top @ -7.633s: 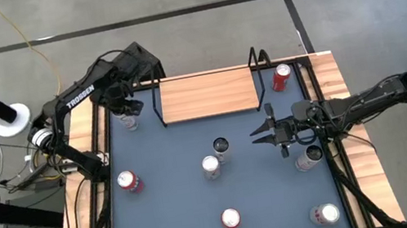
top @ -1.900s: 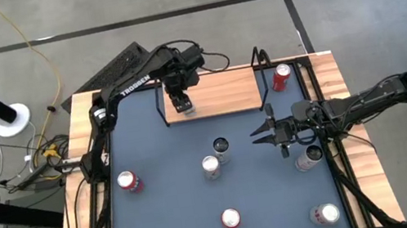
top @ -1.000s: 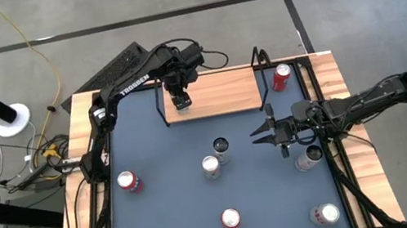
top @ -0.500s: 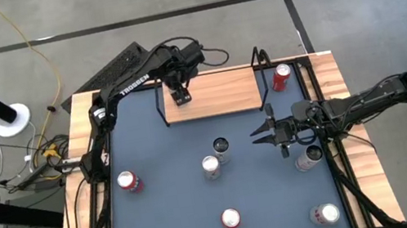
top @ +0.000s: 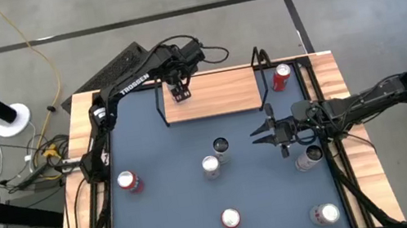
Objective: Place canned beverage on shelf
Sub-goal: Put the top white-pink soda can on the shelf
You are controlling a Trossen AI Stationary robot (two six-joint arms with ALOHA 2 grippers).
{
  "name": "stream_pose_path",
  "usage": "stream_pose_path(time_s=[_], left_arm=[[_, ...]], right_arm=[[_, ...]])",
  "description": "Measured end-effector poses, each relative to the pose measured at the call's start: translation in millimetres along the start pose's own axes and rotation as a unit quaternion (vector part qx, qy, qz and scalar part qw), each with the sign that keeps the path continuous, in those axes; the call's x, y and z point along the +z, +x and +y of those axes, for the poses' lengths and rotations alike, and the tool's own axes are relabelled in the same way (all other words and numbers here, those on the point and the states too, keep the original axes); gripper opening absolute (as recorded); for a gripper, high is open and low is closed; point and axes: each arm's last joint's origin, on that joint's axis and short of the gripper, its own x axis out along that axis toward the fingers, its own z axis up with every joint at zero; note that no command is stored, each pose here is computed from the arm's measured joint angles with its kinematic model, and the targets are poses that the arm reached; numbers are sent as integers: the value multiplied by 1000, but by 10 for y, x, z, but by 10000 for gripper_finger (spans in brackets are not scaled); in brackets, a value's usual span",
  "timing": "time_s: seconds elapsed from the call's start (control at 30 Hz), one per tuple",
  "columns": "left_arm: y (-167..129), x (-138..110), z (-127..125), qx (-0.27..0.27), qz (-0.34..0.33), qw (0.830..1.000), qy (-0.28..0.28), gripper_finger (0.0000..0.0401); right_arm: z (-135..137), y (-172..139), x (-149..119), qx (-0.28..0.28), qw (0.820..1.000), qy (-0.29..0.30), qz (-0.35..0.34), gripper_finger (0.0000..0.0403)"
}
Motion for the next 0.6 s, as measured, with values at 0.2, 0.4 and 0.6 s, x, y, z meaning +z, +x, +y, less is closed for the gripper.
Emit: stream_pose_path(time_s=[0.2,0.4,0.6], left_arm=[[72,35,-23,5,-7,1000,9,309],[143,14,-40,8,8,1000,16,309],[143,6,-43,14,14,999,25,309]], right_arm=[[0,0,0,0,1000,0,0,111],[0,0,0,0,1000,0,0,111],[0,0,0,0,1000,0,0,111]])
